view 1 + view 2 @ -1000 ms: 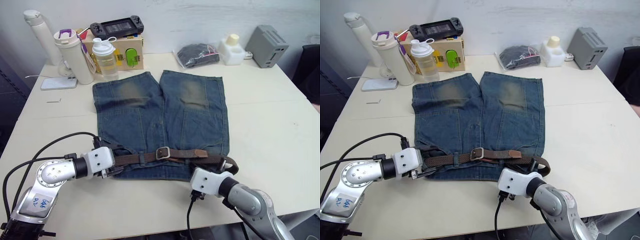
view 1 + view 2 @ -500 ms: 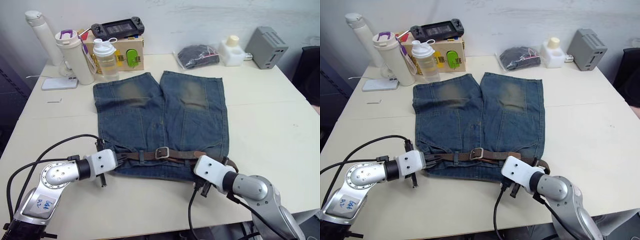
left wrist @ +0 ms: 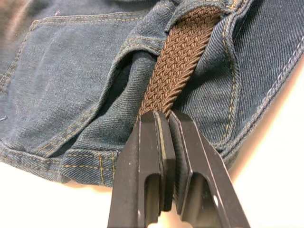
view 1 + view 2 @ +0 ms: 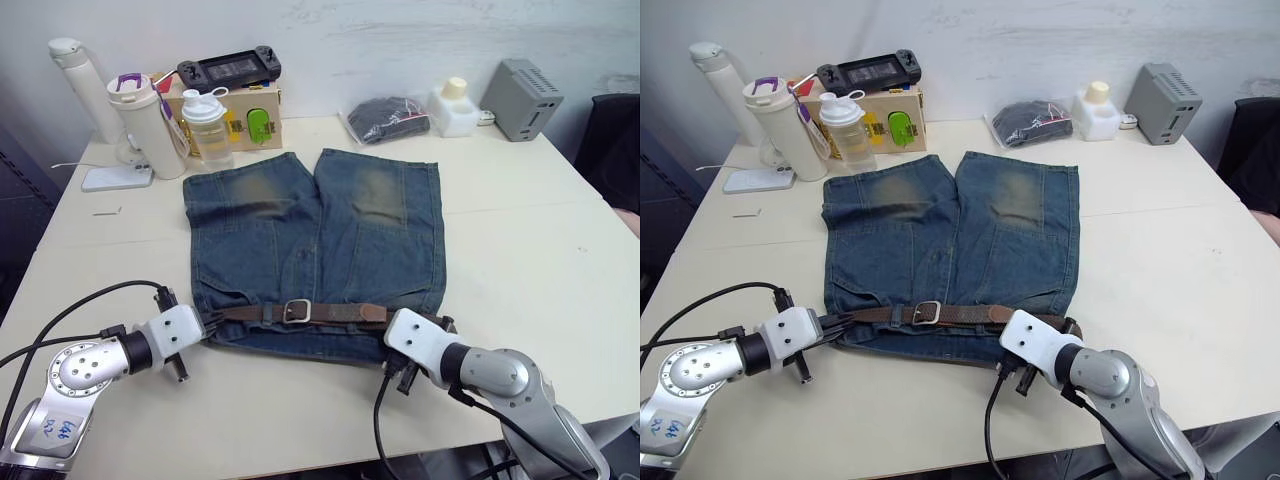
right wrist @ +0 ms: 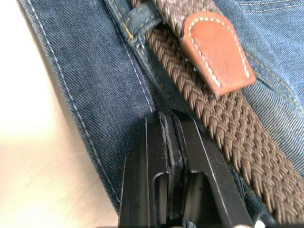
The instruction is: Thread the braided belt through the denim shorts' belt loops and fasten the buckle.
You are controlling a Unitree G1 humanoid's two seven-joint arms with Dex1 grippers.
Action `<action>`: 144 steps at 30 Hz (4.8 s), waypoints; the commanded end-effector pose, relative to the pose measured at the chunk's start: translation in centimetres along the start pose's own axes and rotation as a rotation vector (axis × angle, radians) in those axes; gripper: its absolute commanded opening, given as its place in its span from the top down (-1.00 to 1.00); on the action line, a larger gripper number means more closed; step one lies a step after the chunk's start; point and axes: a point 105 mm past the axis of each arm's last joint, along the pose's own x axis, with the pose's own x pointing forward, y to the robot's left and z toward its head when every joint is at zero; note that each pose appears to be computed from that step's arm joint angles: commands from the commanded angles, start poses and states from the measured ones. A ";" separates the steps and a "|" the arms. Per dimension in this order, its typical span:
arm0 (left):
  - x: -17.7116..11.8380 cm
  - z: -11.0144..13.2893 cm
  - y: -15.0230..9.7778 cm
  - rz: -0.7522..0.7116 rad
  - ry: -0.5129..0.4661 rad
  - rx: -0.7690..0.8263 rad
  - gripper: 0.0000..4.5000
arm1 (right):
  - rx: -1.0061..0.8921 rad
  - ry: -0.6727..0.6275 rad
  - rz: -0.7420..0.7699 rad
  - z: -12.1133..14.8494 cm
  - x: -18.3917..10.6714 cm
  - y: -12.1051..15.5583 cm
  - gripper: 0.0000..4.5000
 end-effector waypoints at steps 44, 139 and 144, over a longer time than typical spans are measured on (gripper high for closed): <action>2.8 3.5 -1.1 -0.062 -0.188 -0.067 1.00 | -0.228 -0.246 -0.180 1.0 -5.5 0.5 -0.53; 1.7 3.6 1.4 -0.110 -0.112 0.046 -0.25 | -0.363 -0.054 -0.320 -0.5 -0.6 -1.4 1.00; 1.9 2.9 0.7 -0.122 -0.076 0.075 0.56 | -0.357 -0.053 -0.322 -0.5 -0.5 -1.6 1.00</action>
